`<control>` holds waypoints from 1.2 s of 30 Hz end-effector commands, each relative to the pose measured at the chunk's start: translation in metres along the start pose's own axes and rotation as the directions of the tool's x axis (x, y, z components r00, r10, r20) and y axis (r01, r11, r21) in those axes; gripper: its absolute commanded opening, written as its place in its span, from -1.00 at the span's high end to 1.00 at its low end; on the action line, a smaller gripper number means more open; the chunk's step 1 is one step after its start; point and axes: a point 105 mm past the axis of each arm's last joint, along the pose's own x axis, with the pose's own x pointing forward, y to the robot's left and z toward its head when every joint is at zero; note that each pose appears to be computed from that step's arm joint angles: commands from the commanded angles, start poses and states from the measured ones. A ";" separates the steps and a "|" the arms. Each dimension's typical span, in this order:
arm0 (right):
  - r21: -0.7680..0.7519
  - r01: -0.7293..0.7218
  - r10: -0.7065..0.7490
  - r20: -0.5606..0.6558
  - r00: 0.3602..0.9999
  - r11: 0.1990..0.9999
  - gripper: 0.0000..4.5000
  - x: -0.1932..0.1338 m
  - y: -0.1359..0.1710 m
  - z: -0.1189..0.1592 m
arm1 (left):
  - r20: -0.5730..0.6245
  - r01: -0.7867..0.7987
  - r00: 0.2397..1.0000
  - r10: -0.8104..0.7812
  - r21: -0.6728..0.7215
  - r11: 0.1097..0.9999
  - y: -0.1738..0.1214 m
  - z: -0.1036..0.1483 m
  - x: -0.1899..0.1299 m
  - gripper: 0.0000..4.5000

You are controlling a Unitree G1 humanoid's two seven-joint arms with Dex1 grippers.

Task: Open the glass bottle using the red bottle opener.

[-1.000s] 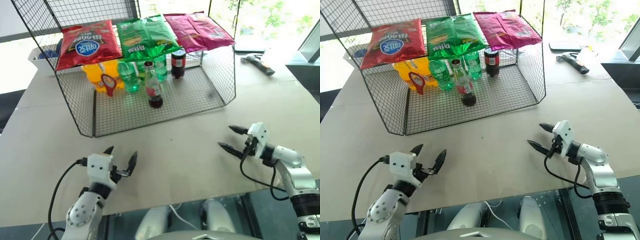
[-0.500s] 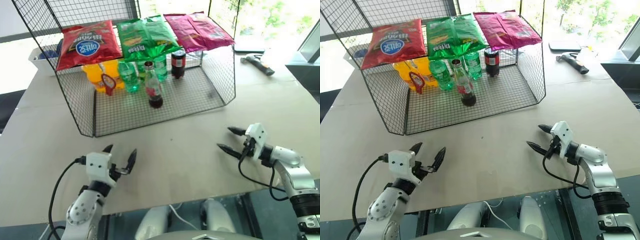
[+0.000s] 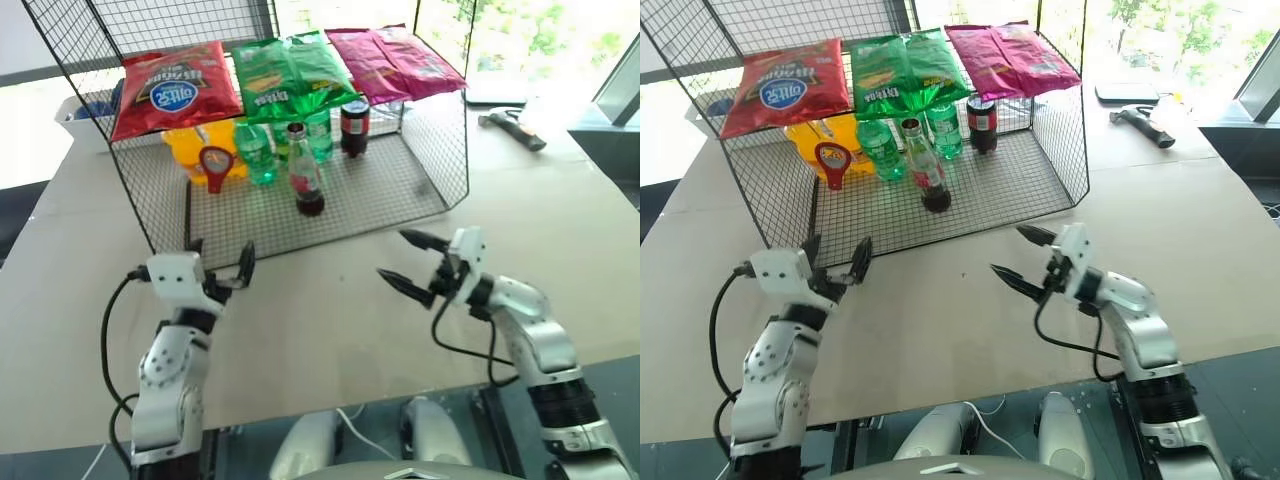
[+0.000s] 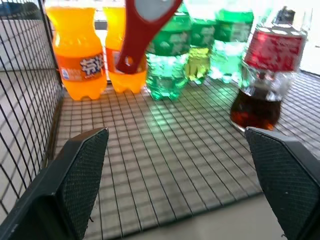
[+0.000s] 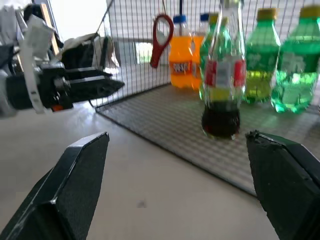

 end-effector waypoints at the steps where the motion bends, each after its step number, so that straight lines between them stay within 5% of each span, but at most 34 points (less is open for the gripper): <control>1: -0.033 -0.009 0.012 0.102 0.995 0.999 -0.97 0.017 0.005 0.031 | 0.101 -0.068 0.993 0.063 0.054 0.996 0.016 0.024 0.015 -1.00; 11: -0.060 -0.002 0.009 0.101 0.995 0.998 -0.97 0.021 -0.001 0.040 | 0.235 -0.142 0.965 0.112 0.115 0.983 0.030 0.061 0.073 -1.00; 19: -0.061 0.006 0.000 0.093 0.996 0.998 -0.97 0.019 -0.002 0.038 | 0.214 -0.082 0.975 0.061 0.093 0.992 0.019 0.053 0.095 -1.00; 22: -0.064 0.010 -0.004 0.092 0.996 0.998 -1.00 0.019 -0.002 0.038 | 0.253 -0.076 0.966 0.052 0.089 0.993 0.018 0.059 0.095 -0.71; 30: -0.057 0.015 -0.011 0.070 0.997 0.998 -1.00 0.017 -0.001 0.031 | 0.262 -0.080 0.963 0.059 0.067 0.995 0.021 0.057 0.086 0.85; 36: -0.055 0.015 -0.012 0.054 0.998 0.998 -1.00 0.015 -0.001 0.027 | 0.312 -0.030 0.949 0.048 -0.062 0.998 0.011 0.064 0.077 0.93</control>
